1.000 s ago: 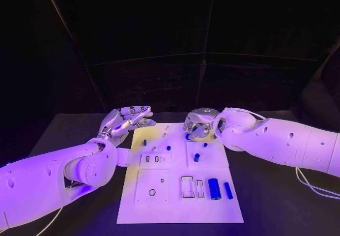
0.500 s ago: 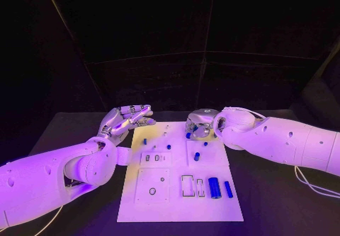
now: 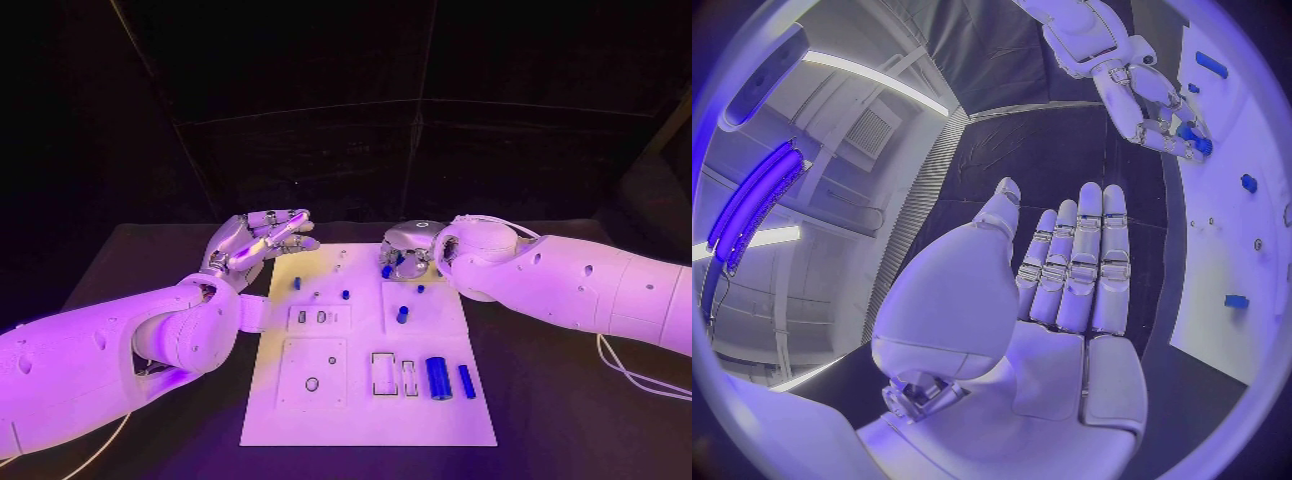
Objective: Assemble the parts on the task board
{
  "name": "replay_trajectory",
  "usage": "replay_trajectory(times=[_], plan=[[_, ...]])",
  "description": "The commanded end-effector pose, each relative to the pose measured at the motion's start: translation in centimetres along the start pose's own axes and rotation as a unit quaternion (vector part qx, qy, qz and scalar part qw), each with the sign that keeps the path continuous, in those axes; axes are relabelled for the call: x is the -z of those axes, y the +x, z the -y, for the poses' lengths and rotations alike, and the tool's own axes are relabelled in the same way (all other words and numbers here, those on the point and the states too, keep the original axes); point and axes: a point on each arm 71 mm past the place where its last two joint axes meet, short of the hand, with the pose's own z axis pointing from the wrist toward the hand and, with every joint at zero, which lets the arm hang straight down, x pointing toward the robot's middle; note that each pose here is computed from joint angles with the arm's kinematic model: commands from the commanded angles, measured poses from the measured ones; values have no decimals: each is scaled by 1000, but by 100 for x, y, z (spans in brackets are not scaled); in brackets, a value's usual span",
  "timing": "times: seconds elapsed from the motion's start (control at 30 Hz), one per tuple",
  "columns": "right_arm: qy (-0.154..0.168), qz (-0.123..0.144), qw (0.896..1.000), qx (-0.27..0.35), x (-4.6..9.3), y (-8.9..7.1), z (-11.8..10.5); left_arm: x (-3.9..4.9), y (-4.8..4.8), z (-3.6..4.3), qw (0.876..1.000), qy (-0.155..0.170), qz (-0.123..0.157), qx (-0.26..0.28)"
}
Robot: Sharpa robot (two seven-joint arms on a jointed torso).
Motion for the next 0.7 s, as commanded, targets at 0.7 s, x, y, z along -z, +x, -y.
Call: replay_trajectory(times=[0.7], plan=[[2, 85, 996, -17, 38, -115, 12, -4, -7, 16, 1000, 4, -6, 0]])
